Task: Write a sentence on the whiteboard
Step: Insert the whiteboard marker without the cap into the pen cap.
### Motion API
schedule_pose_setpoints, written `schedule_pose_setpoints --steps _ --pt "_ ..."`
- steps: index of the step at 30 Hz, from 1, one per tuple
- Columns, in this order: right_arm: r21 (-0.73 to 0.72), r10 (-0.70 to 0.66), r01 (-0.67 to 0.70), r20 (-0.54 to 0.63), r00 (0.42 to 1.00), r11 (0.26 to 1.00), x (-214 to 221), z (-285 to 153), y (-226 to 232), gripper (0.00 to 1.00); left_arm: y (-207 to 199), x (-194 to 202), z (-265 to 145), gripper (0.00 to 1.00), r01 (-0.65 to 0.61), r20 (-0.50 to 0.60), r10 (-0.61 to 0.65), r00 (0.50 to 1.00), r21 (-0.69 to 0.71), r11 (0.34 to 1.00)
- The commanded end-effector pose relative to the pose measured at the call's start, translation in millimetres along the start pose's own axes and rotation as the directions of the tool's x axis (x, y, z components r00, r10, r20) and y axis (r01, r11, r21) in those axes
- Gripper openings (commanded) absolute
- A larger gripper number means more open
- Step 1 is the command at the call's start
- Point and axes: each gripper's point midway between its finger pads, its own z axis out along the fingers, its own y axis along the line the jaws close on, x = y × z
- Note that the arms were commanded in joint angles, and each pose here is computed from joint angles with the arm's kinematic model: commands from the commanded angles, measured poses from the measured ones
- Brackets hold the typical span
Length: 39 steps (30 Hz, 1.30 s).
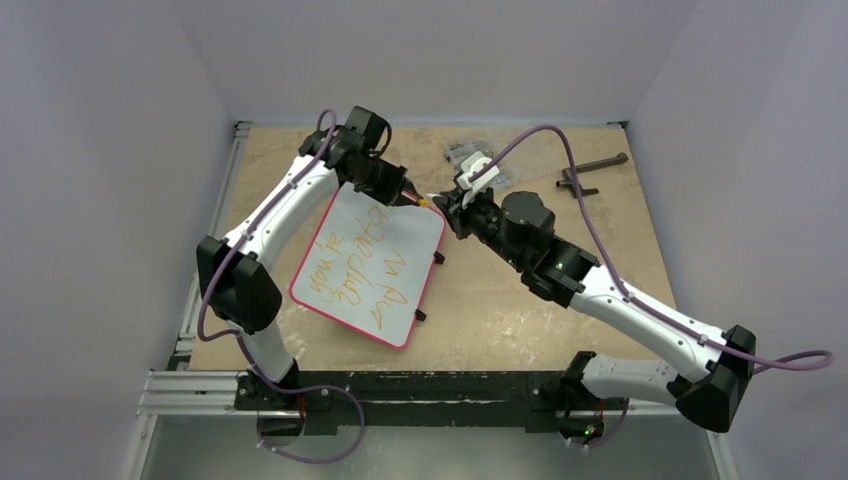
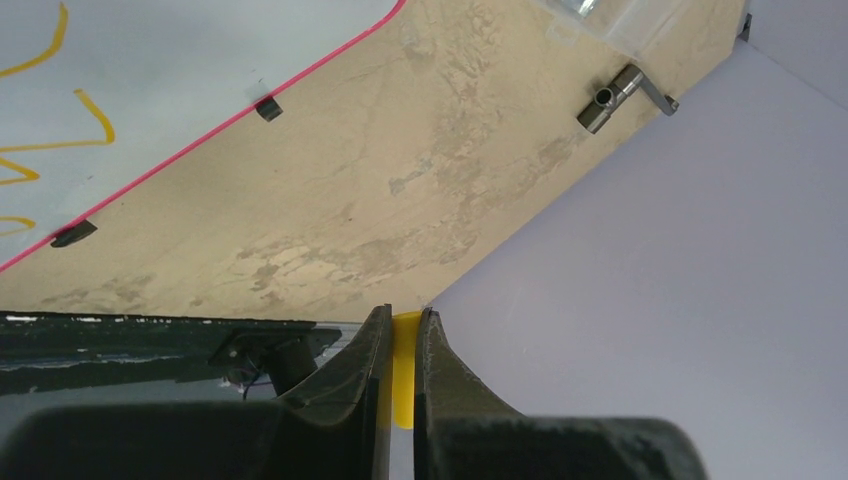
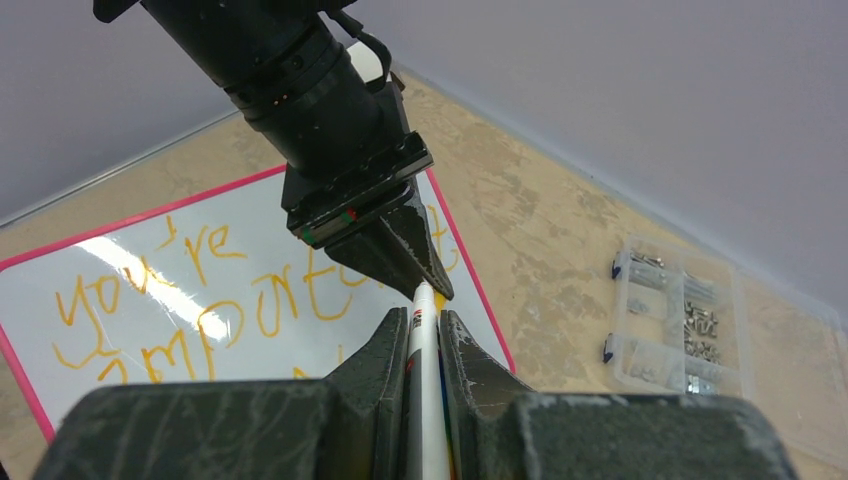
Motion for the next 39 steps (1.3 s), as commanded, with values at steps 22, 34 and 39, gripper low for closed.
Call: schedule_pose_setpoints --steps 22,34,39 --pt "0.007 0.080 -0.080 -0.009 0.997 0.997 19 20 7 0.00 -9 4 -19 0.00 0.074 -0.051 -0.070 0.996 0.096 0.993" --pt "0.046 0.083 -0.083 -0.008 0.996 0.996 21 19 0 0.00 -6 0 -12 0.00 0.095 -0.073 -0.089 0.993 0.089 0.991" --pt "0.056 0.083 -0.083 0.002 0.997 0.995 14 14 -3 0.00 -6 0 -13 0.00 0.098 -0.075 -0.092 0.993 0.090 0.991"
